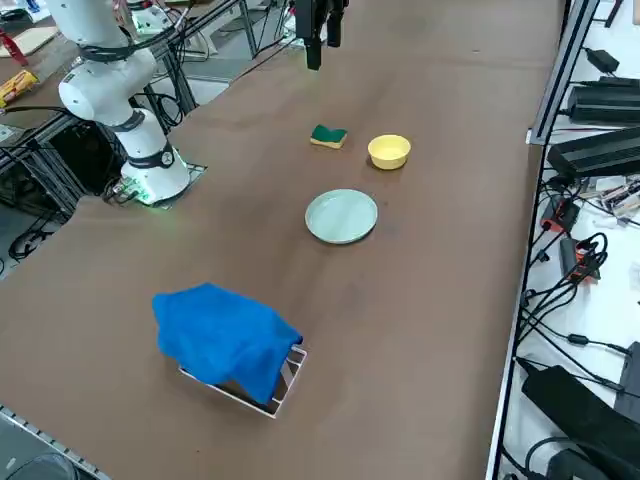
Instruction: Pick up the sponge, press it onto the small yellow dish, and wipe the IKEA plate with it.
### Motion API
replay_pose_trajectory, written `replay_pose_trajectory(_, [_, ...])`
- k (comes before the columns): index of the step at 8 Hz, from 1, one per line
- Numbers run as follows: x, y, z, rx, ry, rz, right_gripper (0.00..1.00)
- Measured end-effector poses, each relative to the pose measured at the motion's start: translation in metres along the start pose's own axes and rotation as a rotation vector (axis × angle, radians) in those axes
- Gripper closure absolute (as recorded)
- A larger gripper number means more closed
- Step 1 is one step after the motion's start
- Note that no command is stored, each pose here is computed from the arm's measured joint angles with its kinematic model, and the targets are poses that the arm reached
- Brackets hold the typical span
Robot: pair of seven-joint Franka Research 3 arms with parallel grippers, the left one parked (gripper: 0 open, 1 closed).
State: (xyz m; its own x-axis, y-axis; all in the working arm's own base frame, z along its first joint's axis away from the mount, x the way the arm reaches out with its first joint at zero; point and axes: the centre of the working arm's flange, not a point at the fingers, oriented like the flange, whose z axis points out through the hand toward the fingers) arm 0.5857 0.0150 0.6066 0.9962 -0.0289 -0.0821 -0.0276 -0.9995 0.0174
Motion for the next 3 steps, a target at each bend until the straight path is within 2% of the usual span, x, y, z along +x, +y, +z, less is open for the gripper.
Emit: replay_pose_trajectory(3, [0.0,0.0002,0.0,-0.001,0.0,0.0,0.0])
